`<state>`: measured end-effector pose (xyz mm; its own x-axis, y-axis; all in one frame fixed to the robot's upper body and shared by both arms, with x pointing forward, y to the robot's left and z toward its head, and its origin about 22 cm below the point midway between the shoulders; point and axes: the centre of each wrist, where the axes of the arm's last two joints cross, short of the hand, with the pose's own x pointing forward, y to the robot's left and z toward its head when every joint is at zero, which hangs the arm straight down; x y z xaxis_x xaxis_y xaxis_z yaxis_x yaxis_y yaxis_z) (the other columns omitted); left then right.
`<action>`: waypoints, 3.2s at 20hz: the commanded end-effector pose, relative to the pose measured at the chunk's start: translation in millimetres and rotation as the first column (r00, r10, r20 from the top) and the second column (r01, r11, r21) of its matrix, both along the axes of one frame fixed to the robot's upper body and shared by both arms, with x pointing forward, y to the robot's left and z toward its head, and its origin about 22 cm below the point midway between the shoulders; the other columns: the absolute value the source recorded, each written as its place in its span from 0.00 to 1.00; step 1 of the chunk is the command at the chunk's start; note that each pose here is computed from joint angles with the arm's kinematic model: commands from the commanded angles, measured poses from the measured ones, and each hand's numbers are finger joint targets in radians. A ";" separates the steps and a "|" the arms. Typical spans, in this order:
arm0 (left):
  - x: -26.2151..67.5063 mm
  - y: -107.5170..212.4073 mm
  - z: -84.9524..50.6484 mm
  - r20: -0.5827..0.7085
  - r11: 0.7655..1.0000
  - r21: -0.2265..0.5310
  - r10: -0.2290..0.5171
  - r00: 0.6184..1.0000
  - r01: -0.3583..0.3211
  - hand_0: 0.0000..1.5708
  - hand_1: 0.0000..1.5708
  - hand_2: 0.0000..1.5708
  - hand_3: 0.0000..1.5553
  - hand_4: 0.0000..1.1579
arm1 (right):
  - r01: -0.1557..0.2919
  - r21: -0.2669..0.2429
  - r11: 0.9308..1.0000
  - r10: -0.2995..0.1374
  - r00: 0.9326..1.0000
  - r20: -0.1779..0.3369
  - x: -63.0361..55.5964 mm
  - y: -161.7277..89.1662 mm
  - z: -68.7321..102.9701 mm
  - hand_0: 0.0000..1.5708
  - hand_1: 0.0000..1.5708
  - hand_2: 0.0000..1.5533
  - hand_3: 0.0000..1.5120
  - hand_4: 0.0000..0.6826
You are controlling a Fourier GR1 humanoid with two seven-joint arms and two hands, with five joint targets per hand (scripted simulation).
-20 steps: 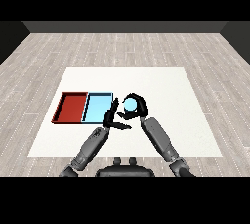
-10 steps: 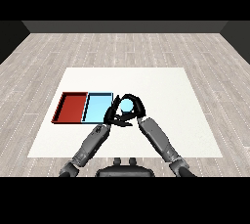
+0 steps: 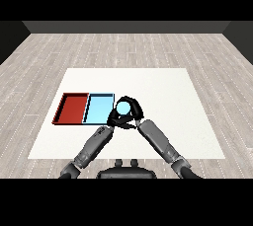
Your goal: Pick the blue can and put it in the blue box
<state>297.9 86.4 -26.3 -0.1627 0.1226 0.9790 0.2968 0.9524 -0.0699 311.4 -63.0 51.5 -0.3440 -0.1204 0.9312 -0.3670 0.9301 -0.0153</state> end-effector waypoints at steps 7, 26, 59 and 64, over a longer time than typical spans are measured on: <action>19.0 -6.5 3.9 0.091 0.964 0.240 0.092 0.992 -0.112 0.29 0.29 0.36 0.26 0.24 | -0.064 -0.007 0.998 0.065 0.998 0.013 -4.6 16.3 -1.7 0.92 0.92 0.94 0.92 0.87; 1.2 -7.9 -4.3 0.084 0.972 0.158 0.161 0.983 -0.172 0.53 0.53 0.56 0.47 0.58 | -0.089 0.018 0.996 0.089 0.996 0.013 -7.7 22.6 -7.2 0.91 0.91 0.93 0.92 0.86; 13.1 15.6 -15.7 0.027 0.962 0.152 0.226 0.974 -0.227 1.00 1.00 1.00 0.97 0.97 | -0.008 0.176 0.984 0.016 0.999 -0.048 -34.7 -49.3 17.7 0.00 0.00 0.00 0.00 0.00; 8.3 25.2 -16.1 0.060 0.946 0.222 0.230 0.971 -0.238 1.00 1.00 1.00 0.96 0.97 | 0.063 0.215 0.975 -0.062 0.998 -0.015 -47.1 -89.8 33.1 0.00 0.00 0.00 0.00 0.00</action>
